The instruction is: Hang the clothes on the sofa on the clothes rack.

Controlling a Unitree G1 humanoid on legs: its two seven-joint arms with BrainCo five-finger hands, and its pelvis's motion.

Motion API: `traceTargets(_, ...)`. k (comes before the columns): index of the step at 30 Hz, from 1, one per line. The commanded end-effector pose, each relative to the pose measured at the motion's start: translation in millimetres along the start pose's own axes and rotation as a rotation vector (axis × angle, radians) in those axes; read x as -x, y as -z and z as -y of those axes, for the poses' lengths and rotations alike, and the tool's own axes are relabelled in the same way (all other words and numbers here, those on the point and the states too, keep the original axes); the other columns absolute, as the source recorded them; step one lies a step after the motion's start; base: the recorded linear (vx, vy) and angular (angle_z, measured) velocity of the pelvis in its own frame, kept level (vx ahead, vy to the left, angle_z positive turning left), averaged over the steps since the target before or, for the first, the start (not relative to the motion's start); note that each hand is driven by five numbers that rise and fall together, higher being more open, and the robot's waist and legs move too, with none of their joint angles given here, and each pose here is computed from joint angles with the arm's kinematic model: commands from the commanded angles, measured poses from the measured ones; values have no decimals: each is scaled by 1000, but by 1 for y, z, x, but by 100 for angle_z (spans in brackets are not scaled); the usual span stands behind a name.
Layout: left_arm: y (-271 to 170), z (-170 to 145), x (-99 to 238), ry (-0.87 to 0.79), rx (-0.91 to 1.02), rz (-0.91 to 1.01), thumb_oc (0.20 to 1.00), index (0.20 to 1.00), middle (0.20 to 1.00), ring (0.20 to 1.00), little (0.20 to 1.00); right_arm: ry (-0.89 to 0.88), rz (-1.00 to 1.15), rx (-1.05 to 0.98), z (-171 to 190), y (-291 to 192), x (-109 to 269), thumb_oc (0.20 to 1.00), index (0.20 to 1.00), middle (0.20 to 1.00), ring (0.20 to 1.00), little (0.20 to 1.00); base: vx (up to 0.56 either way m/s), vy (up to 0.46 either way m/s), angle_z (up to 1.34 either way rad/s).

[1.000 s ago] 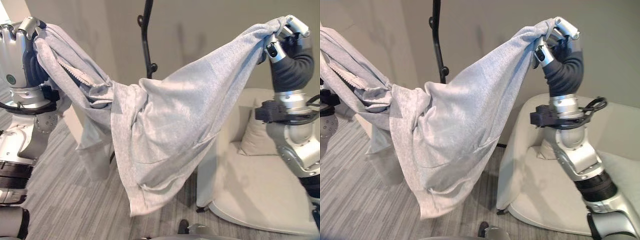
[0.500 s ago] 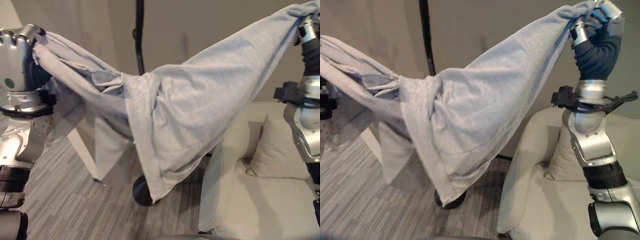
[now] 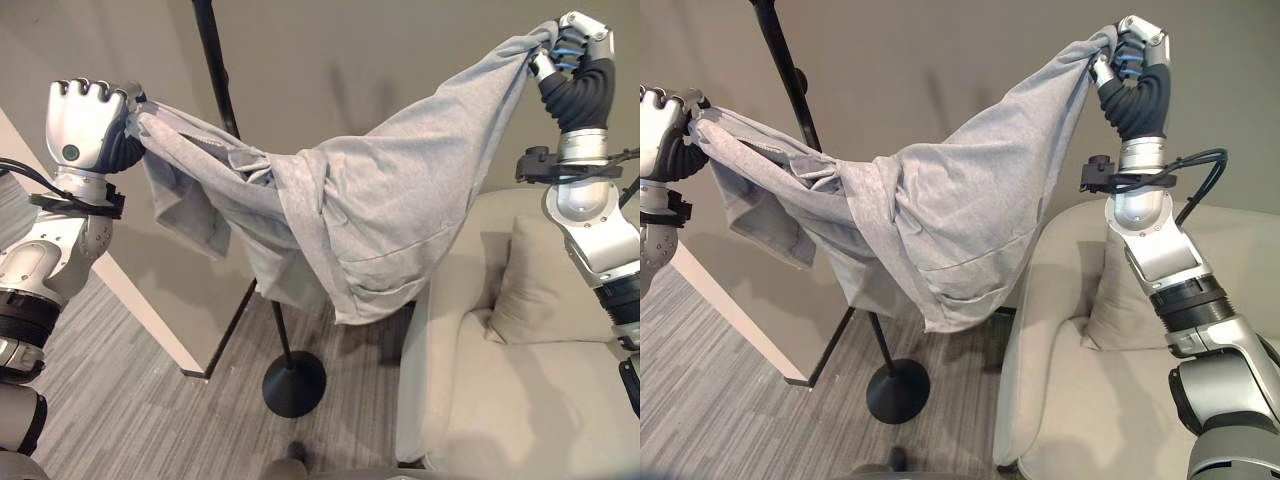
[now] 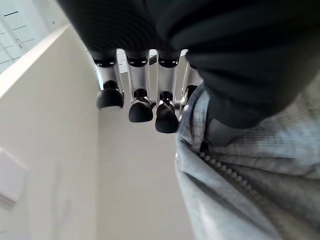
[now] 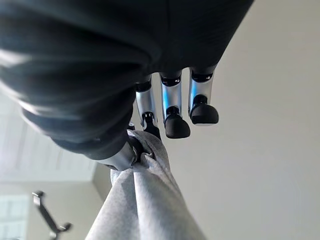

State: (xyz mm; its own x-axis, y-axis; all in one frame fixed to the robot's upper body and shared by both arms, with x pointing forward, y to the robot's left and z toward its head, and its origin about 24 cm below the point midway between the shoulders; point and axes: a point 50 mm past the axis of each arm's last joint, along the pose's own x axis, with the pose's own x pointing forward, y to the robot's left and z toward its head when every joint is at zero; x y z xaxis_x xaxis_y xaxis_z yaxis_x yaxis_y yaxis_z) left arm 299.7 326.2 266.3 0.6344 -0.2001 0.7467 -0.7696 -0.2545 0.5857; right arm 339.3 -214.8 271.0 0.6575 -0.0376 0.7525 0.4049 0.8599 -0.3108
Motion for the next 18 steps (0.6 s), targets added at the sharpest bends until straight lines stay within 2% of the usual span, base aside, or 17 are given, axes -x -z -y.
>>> traceTargets(1,43,-36,-19,-117,-138,-139,200,200,200,200,200,99,127,8,20,-28,-28,200,200,200,200,200,184,71,-42)
traceTargets(10,87,-34,-1,26,-268,-283,200,200,200,200,200,139,76,131,34,-16,-43,200,200,200,200,200,147,75,-11)
traceTargets(13,89,-3,28,214,-248,-322,200,200,200,200,200,75,-10,157,24,2,-41,200,200,200,200,200,70,68,0)
traceTargets(14,89,-3,29,215,-248,-323,200,200,200,200,200,73,-9,157,23,2,-41,200,200,200,200,200,32,52,-2)
traceTargets(15,80,17,46,306,-204,-321,200,200,200,200,200,24,-61,159,15,15,-30,200,200,200,200,200,0,0,0)
traceTargets(18,75,25,52,337,-186,-316,200,200,200,200,200,5,-84,158,10,21,-24,200,200,200,200,200,-6,13,2)
